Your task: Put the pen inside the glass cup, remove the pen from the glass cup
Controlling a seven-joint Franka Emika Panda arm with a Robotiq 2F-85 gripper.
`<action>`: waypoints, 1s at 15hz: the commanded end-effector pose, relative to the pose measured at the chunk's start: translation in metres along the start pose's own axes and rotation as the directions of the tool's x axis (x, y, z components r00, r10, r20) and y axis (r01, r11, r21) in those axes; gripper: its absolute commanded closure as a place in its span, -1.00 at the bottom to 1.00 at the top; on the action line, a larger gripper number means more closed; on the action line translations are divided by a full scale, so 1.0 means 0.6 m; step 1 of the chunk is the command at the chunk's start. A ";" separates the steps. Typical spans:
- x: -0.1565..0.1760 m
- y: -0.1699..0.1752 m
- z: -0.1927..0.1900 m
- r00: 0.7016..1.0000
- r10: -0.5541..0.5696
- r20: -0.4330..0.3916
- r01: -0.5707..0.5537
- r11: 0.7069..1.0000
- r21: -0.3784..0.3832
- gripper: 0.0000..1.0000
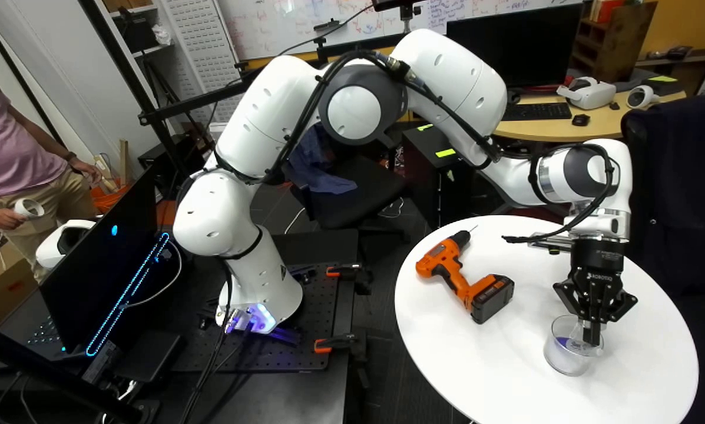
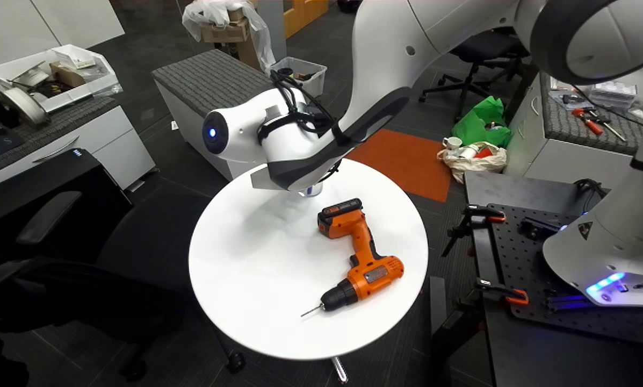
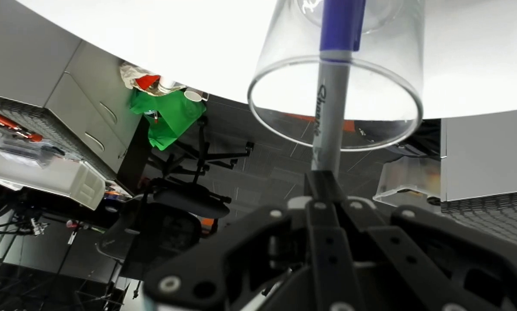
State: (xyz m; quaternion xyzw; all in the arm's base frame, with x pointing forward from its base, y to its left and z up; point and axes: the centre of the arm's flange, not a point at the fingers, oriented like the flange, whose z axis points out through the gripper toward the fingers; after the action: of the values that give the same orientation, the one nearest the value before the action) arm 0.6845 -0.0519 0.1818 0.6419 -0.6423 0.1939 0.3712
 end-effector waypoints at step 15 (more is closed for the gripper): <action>0.010 -0.016 0.001 1.000 -0.023 -0.007 0.023 0.999 -0.028 -1.00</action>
State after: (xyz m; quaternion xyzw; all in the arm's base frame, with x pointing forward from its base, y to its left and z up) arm 0.6862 -0.0527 0.1795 0.6450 -0.6384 0.1922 0.3736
